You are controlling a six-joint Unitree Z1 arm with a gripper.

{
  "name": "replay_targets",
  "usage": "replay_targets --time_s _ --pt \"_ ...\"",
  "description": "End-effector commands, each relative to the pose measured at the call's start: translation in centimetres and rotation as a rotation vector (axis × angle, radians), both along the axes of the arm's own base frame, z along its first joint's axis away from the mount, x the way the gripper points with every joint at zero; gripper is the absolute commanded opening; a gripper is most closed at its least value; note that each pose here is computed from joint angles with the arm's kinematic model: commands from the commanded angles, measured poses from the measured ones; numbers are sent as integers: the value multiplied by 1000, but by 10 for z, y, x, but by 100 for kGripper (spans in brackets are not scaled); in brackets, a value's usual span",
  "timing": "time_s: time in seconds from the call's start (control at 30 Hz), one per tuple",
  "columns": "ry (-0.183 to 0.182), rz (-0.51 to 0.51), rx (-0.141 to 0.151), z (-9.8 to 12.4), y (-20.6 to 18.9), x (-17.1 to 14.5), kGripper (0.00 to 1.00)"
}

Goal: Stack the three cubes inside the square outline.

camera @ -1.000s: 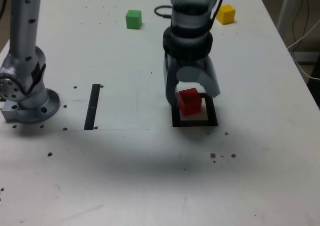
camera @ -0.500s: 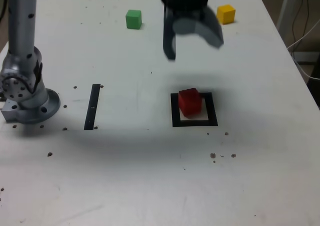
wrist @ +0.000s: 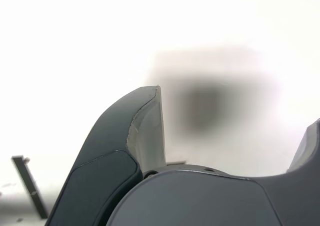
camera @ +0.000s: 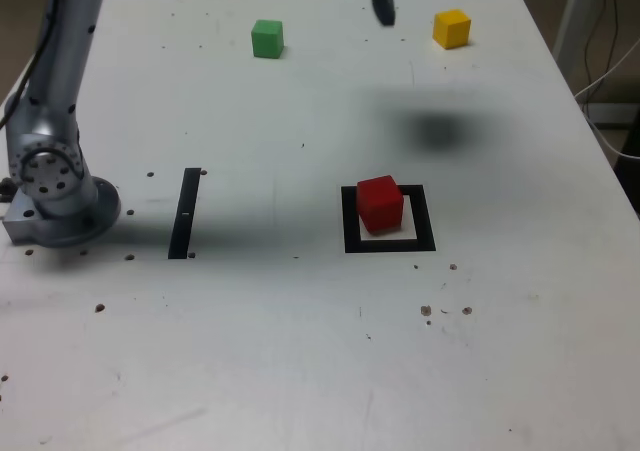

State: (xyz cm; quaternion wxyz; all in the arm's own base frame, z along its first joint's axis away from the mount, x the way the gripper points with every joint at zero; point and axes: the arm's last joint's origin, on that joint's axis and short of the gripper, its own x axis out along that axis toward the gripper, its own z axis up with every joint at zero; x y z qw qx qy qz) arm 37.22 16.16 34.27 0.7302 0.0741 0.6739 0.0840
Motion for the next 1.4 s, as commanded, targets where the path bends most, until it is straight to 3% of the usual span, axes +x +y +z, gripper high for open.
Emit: replay_targets --time_s 0.0,0.17,0.43,0.87,1.1,1.37 --pt "-14 21 3 1 13 3 99" --pt "-43 91 18 -1 49 7 99" --pt "-53 149 27 -18 85 20 99" --pt "-130 204 74 -40 129 49 99" --pt "-128 234 86 -59 140 59 99" --pt "-95 273 75 -78 144 63 97"
